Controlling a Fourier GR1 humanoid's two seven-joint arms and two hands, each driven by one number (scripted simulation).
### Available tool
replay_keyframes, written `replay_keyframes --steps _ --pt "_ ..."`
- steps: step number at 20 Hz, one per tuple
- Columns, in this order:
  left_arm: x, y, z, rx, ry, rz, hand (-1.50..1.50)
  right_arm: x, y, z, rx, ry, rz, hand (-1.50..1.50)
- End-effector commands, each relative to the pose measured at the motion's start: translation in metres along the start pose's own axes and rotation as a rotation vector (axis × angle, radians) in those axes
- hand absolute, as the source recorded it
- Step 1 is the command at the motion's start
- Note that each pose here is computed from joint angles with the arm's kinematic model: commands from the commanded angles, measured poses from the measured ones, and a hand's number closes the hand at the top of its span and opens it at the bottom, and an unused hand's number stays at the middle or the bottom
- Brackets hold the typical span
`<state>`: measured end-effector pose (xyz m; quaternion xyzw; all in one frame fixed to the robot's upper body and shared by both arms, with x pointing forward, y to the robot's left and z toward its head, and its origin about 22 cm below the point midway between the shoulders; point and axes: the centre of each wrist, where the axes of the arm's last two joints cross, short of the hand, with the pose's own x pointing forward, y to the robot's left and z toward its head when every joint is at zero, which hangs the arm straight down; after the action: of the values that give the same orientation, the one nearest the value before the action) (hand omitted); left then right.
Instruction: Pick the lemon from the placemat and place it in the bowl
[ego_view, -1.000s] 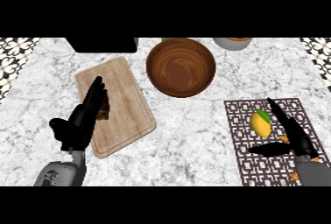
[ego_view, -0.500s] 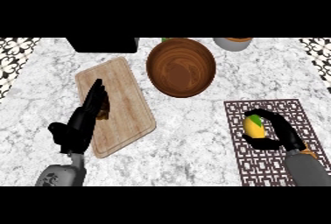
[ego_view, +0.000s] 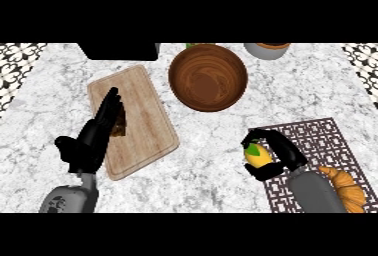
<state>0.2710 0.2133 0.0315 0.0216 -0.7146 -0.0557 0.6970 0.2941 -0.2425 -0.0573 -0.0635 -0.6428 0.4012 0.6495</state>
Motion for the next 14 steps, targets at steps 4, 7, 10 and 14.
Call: replay_keyframes --steps 4,7,10,14 --pt "0.010 0.013 -0.003 0.004 -0.003 -0.008 0.00 0.119 0.089 -0.041 0.366 -0.358 -0.043 1.50" --pt "0.003 0.012 0.001 0.012 0.005 0.000 0.00 0.144 0.107 -0.018 0.319 -0.498 -0.156 1.50" --pt "-0.010 0.008 0.001 0.031 0.007 -0.001 0.00 0.179 0.093 -0.011 0.239 -0.626 -0.176 1.50" --pt "-0.011 0.004 0.010 0.051 0.026 -0.018 0.00 0.224 0.069 0.018 0.091 -0.708 -0.121 1.50"
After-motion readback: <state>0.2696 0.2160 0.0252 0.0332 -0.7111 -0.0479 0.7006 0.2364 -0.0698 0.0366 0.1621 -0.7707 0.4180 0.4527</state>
